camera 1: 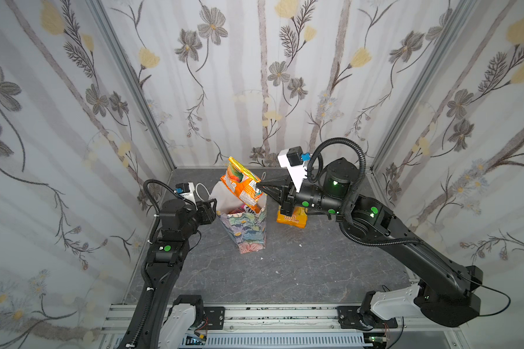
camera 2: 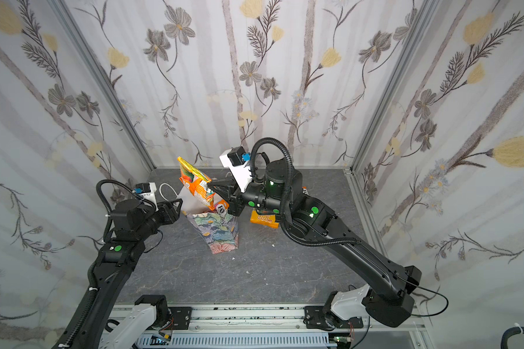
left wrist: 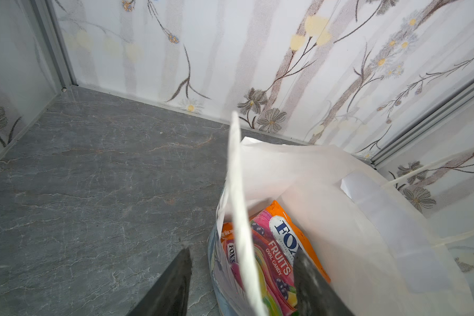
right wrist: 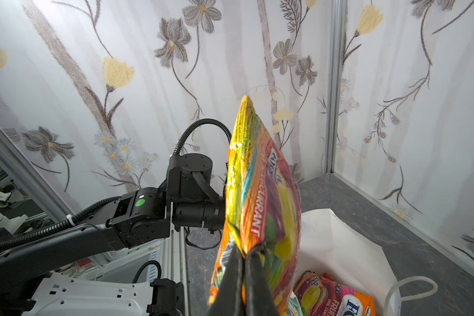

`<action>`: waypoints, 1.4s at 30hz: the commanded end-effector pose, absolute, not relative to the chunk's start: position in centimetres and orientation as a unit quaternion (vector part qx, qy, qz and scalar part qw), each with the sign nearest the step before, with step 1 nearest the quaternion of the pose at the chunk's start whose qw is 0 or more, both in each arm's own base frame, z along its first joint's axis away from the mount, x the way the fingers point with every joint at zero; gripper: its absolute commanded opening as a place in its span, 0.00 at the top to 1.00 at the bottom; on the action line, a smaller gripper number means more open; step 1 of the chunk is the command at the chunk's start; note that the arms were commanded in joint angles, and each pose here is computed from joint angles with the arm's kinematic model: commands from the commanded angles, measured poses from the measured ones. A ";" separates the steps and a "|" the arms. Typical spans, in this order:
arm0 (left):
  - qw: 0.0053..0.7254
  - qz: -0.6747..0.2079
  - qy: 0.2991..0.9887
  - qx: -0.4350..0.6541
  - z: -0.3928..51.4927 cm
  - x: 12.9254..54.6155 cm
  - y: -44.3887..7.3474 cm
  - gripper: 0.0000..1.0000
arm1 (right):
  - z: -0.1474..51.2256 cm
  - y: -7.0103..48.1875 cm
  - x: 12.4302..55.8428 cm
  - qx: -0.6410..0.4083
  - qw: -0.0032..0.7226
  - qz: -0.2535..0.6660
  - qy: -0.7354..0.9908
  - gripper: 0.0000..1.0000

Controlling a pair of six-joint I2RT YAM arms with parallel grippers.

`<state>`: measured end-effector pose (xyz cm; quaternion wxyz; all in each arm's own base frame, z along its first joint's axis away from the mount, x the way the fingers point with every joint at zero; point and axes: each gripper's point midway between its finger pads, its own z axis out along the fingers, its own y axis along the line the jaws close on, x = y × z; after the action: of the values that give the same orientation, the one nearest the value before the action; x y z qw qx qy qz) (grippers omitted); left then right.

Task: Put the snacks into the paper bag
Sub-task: 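Carry the Lemon & Blackcurrant packet over the paper bag opening, then lower the Lemon & Blackcurrant packet into the bag and open the right gripper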

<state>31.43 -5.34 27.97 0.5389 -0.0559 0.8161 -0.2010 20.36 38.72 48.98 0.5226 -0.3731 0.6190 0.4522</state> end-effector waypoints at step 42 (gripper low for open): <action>0.548 -0.202 0.810 -0.055 28.4 31.6 -5.3 0.42 | 36.1 41.9 32.3 -0.308 0.517 0.177 0.779 1.00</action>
<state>31.40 -5.30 28.03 0.5398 -0.0563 0.8155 -0.2010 32.03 41.53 35.49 0.5028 -0.3144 0.7869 0.1705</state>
